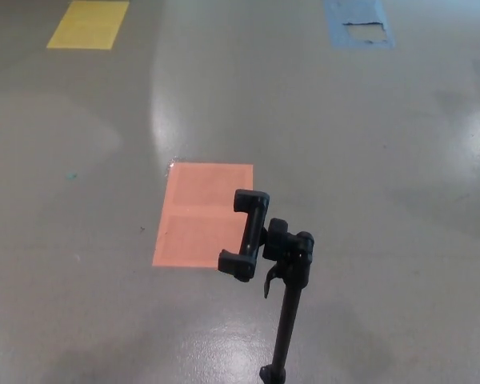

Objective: The robot uses its left hand to grab the top of a phone stand kept on the floor and tilt it upwards to adjust its angle

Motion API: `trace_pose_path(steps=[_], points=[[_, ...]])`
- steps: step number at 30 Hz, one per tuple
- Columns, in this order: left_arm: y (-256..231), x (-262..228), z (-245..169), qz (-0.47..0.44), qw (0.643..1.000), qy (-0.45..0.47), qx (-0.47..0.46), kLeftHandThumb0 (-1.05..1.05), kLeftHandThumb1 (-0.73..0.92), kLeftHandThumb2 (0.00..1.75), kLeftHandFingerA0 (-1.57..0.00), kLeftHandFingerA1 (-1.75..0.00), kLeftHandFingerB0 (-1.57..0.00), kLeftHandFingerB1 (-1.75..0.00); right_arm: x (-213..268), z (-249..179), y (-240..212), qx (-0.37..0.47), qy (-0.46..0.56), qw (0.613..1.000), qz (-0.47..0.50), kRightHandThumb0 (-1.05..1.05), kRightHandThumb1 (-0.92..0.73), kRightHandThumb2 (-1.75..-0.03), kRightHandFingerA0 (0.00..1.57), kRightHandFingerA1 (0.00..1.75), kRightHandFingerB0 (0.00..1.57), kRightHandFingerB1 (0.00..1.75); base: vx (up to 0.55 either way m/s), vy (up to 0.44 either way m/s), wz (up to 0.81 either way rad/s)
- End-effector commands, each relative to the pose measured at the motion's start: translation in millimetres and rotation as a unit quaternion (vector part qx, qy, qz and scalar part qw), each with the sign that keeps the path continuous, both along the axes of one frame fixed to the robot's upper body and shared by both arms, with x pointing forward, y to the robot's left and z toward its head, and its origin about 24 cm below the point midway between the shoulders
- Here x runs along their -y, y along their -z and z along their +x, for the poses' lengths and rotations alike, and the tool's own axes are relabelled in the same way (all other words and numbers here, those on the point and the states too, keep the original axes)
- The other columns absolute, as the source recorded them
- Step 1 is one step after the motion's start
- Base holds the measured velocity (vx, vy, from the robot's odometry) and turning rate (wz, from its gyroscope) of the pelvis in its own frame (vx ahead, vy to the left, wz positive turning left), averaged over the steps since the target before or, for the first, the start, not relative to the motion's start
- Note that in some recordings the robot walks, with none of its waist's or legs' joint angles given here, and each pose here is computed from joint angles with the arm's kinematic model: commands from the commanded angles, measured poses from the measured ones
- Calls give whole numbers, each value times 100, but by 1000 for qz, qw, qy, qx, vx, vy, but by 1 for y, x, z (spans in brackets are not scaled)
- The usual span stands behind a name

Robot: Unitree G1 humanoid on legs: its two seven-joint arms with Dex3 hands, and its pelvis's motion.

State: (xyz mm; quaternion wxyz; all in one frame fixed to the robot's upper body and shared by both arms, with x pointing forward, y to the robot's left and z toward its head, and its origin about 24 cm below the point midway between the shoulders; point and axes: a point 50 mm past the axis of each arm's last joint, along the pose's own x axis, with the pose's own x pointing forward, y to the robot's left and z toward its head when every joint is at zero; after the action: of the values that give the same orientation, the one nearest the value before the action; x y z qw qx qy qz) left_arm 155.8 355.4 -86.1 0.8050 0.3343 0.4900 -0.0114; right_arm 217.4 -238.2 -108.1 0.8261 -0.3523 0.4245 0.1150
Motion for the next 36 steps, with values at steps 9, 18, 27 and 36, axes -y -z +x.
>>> trace_pose_path(steps=[9, 18, 27, 36], points=[[-32, 2, 31, -4, 979, 56, 197, -79, 63, 93, -12, -42, -5, -26, 9, -3, 0, -10, -6, 1000, -12, -28, -66, -112, 1, 48, 0, 46, 0, 0, 0], [-95, 28, 85, 50, 899, 266, 345, -83, 68, 100, -17, -44, -2, -21, 11, 10, -9, 10, -6, 1000, -13, -49, -82, -65, 18, 31, 16, 27, 0, 0, 0], [-163, 70, 120, 101, 788, 435, 423, -79, 64, 98, -15, -44, 0, -25, 12, 29, -22, 30, -9, 999, -21, -29, -65, -112, 1, 48, 0, 46, 0, 0, 0], [-194, 112, 132, 154, 695, 548, 439, -89, 68, 101, -15, -37, 0, -18, 10, 36, -26, 40, -9, 999, -18, -49, -82, -65, 19, 32, 17, 28, 0, 0, 0]])
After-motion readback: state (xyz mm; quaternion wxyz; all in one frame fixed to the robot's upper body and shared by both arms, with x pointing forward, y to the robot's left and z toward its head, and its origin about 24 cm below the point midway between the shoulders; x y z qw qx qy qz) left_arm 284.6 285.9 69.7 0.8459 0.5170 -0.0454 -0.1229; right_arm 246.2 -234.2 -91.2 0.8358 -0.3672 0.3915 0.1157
